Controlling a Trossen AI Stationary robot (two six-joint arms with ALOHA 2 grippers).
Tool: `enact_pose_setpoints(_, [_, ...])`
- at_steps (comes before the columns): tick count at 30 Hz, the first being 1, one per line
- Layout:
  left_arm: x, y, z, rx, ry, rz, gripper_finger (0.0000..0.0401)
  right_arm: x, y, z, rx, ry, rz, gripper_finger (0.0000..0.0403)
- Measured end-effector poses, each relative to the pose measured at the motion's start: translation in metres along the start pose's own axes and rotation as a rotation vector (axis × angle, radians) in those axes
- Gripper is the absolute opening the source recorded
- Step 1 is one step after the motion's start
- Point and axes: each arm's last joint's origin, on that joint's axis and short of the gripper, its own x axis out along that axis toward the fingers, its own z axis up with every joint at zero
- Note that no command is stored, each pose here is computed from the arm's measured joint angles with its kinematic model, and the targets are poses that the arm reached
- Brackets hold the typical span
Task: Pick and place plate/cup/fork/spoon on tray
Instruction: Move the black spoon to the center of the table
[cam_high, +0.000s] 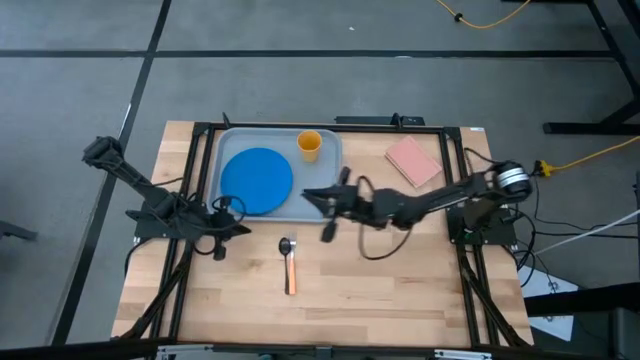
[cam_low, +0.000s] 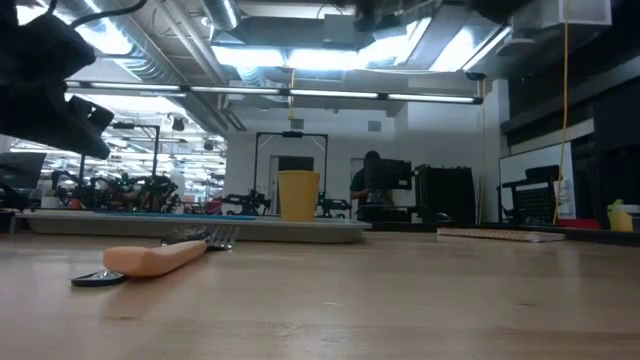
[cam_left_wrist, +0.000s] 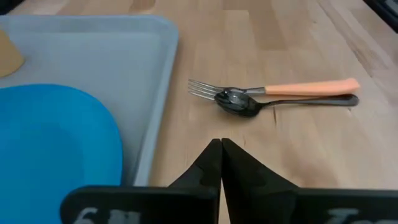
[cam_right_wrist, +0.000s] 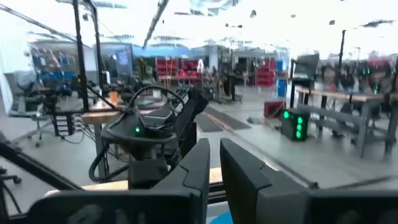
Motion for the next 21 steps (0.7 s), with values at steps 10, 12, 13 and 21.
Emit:
enact_pose_setpoints(10, [-0.005,-0.001,-0.005,0.200,-0.156,-0.210,0.0000,0.063,0.024,-0.007,0.146,0.492,-0.273,0.0045])
enact_pose_setpoints(12, [-0.006,-0.001,-0.003,0.268,-0.192,-0.245,0.0000,0.067,0.026,-0.008,0.223,0.567,-0.318,0.0045])
enact_pose_setpoints(13, [-0.008,-0.001,-0.002,0.301,-0.209,-0.256,0.0000,0.068,0.027,-0.009,0.257,0.601,-0.341,0.0045])
enact_pose_setpoints(21, [-0.007,0.011,0.004,0.372,-0.388,-0.209,0.0000,0.074,0.036,-0.029,0.424,0.684,-0.414,0.0045])
